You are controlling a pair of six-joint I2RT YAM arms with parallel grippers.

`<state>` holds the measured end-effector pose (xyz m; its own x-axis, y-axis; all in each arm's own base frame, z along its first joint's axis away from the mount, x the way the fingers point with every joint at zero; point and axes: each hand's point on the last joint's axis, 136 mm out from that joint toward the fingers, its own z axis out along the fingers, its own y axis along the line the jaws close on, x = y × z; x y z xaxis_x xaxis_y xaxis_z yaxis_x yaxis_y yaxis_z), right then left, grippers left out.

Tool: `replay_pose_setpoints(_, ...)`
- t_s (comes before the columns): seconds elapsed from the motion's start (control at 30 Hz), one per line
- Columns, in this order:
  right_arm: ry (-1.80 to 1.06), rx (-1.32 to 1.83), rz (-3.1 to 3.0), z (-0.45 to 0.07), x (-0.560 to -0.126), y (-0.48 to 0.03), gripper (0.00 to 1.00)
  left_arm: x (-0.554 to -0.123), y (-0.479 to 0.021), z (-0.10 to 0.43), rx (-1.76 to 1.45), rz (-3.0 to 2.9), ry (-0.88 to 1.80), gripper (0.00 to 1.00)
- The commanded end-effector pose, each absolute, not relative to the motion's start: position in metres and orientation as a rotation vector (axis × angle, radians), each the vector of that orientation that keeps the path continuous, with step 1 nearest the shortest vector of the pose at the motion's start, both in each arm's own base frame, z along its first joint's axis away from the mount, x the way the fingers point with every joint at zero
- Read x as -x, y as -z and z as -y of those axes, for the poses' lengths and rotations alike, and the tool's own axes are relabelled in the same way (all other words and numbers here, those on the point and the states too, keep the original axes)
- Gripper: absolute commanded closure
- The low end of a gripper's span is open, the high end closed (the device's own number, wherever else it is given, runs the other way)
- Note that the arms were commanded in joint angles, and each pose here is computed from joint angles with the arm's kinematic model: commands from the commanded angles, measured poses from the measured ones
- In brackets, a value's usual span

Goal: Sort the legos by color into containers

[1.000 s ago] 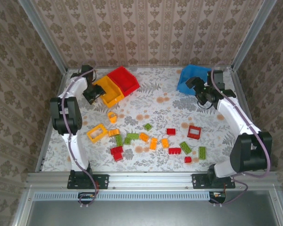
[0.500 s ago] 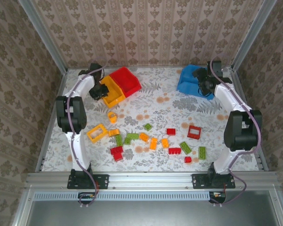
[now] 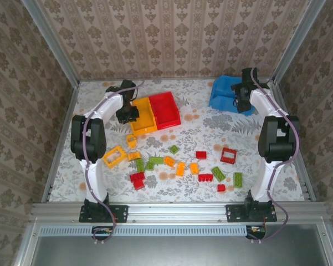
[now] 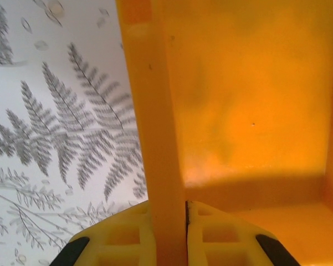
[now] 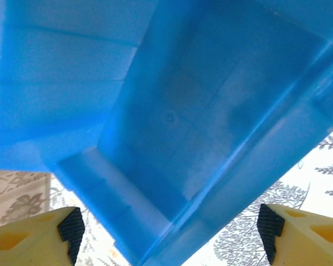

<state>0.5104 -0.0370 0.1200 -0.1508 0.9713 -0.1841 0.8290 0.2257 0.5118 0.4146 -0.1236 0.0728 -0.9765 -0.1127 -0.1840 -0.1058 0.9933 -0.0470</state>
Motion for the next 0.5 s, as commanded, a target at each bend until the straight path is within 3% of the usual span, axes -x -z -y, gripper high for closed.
replay_pose_setpoints(0.0,-0.288,-1.759,-2.053,0.046,-0.496,-0.108,0.21,-0.384,-0.074,0.117,0.093,-3.007,-0.005,1.00)
replay_pose_setpoints(0.17,-0.239,-1.752,-2.119,0.045,-0.487,-0.095,0.36,-0.366,-0.077,0.125,0.082,-3.016,0.037,1.00)
replay_pose_setpoints(0.37,-0.167,-1.569,-2.244,0.047,-0.485,-0.099,0.71,-0.376,-0.088,0.128,0.099,-2.976,0.052,1.00)
replay_pose_setpoints(0.47,-0.113,-1.398,-2.353,0.048,-0.482,-0.104,0.84,-0.391,-0.093,0.129,0.086,-2.961,0.047,1.00)
